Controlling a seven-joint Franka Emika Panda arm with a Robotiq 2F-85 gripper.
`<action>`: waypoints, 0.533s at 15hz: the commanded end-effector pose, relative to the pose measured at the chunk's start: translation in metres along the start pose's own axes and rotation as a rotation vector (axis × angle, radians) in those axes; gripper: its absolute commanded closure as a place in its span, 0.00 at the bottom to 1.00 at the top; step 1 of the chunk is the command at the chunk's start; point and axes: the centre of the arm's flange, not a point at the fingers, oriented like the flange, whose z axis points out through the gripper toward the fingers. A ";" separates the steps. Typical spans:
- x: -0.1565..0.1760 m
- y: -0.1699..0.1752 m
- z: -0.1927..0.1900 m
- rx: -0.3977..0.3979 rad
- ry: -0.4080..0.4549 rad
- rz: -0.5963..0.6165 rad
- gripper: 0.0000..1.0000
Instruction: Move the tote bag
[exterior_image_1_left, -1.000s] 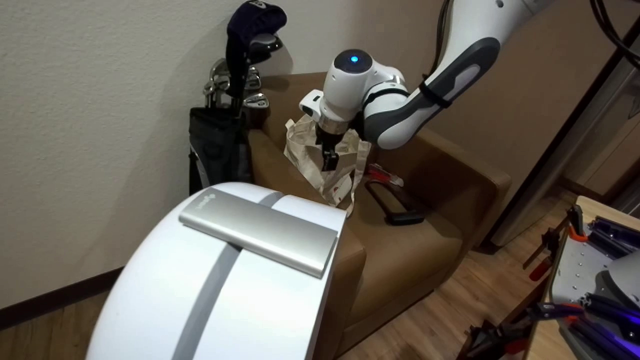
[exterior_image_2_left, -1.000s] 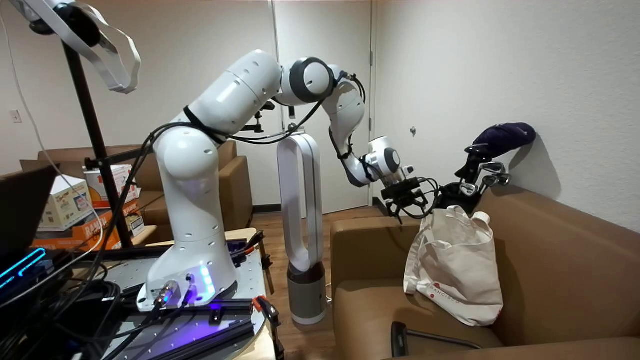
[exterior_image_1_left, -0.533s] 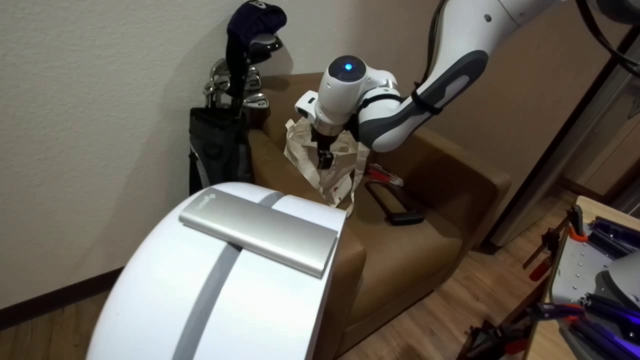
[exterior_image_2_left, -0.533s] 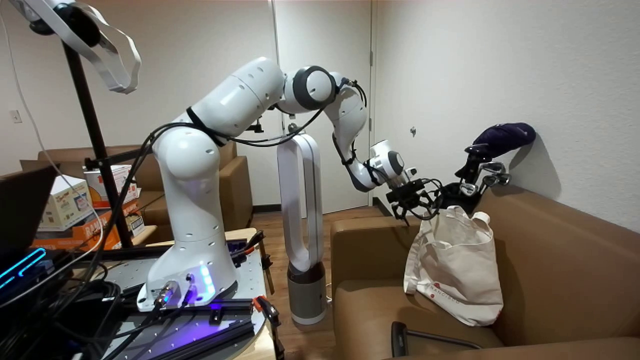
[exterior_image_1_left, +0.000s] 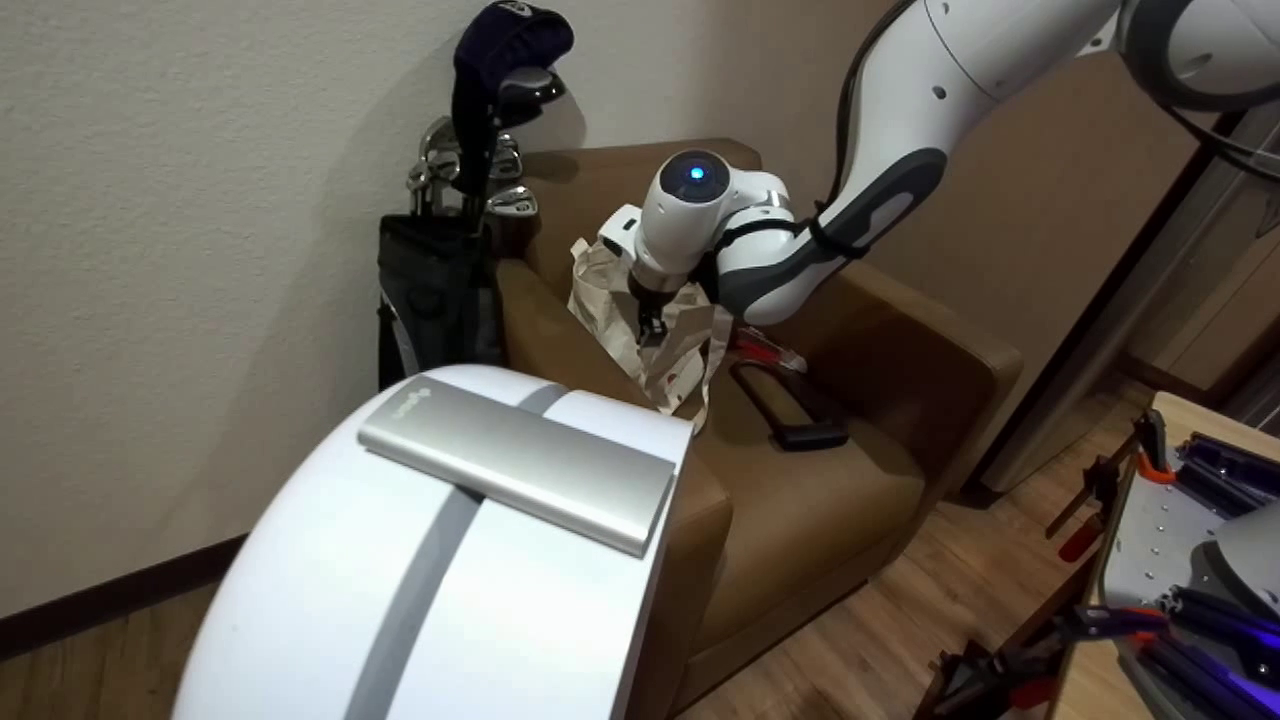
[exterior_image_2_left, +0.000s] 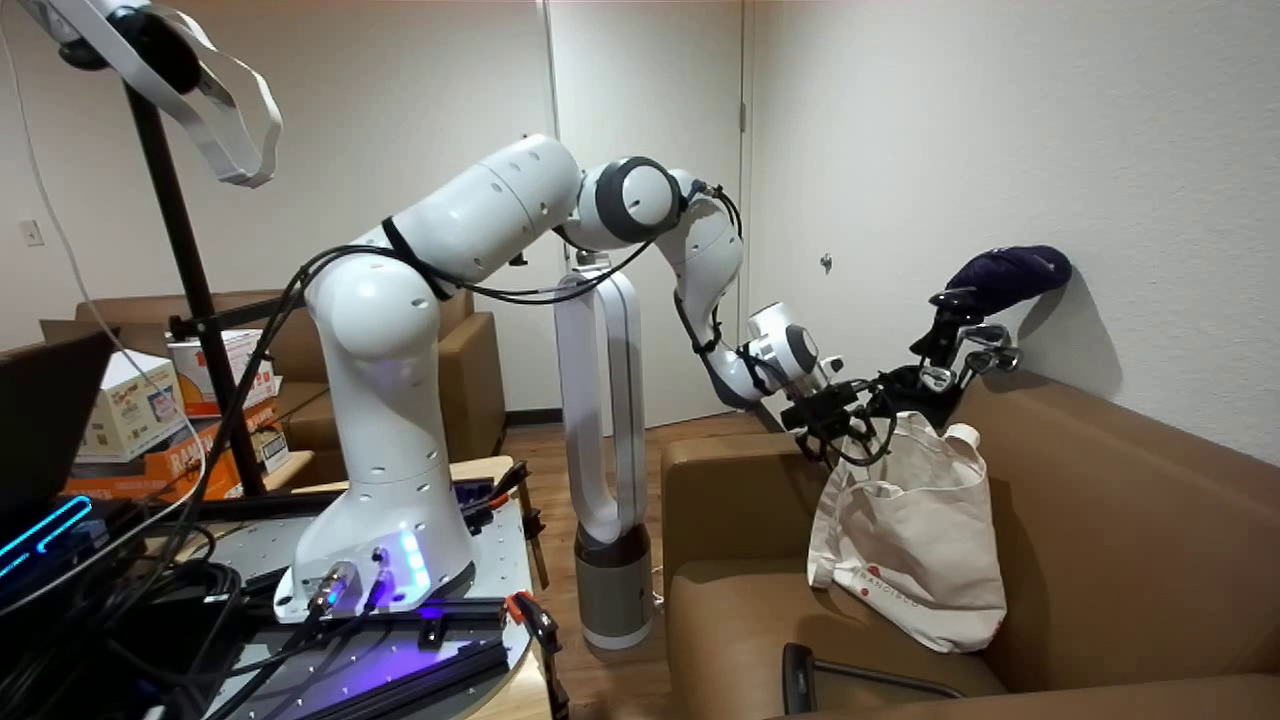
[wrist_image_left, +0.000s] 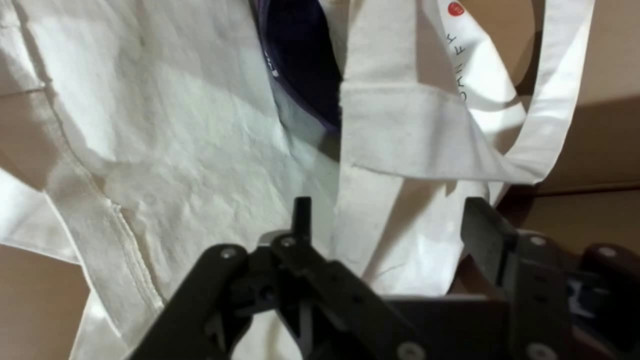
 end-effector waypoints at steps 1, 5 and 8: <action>0.002 0.003 0.003 0.029 0.007 0.018 0.54; 0.004 0.002 -0.005 0.065 0.020 0.017 0.78; 0.005 0.002 -0.018 0.153 -0.012 -0.104 0.94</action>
